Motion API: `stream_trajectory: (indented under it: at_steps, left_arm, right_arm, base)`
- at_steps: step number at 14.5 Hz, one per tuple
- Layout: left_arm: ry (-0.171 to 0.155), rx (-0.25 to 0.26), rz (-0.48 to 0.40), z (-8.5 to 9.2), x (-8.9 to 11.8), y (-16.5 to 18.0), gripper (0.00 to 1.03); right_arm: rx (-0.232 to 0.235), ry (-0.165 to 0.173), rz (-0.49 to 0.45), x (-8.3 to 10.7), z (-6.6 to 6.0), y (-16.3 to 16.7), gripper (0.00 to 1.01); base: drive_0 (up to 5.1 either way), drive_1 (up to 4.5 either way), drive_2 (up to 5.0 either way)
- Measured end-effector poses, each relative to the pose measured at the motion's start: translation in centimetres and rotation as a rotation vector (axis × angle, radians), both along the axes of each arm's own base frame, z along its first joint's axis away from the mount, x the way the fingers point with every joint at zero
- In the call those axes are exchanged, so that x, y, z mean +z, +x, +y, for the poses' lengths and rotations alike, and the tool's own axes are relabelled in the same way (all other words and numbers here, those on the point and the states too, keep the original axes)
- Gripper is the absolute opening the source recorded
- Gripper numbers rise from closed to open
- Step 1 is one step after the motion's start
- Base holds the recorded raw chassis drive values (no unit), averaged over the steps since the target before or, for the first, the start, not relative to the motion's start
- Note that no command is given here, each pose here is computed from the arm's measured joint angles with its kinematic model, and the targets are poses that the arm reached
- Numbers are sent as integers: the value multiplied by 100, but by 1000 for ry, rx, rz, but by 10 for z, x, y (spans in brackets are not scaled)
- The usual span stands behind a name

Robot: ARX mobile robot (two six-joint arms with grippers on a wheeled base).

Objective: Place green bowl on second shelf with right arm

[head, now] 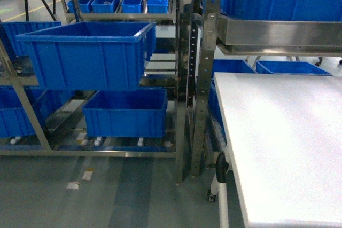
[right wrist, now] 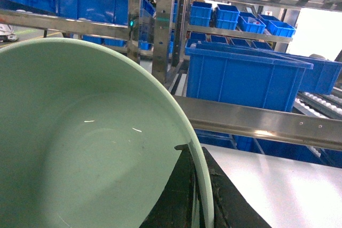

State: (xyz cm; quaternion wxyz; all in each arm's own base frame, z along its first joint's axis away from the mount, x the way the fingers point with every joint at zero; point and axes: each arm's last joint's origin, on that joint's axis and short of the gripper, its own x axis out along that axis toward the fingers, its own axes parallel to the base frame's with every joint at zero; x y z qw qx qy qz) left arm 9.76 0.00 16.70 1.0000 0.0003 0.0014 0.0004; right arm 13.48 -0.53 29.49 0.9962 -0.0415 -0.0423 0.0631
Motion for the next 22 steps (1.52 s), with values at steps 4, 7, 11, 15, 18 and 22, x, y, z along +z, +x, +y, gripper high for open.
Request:
stream_trajectory:
  at_steps: [4, 7, 11, 15, 18, 22]
  left_arm:
    - [0, 0, -1, 0, 0, 0, 98]
    - [0, 0, -1, 0, 0, 0, 98]
    - [0, 0, 0, 0, 0, 0, 98]
    - [0, 0, 0, 0, 0, 0, 98]
    - [0, 0, 0, 0, 0, 0, 98]
    - [0, -1, 2, 0, 0, 0, 98]
  right_arm:
    - [0, 0, -1, 0, 0, 0, 2]
    - [0, 0, -1, 0, 0, 0, 2]
    - [0, 0, 0, 0, 0, 0, 2]
    - [0, 0, 0, 0, 0, 0, 2]
    - [0, 0, 0, 0, 0, 0, 2]
    - [0, 0, 0, 0, 0, 0, 2]
  base:
    - [-496, 240, 240]
    - [-500, 237, 237]
    - [-503, 237, 237]
    - [-493, 244, 244]
    - [-488, 249, 249]
    - [-492, 246, 246]
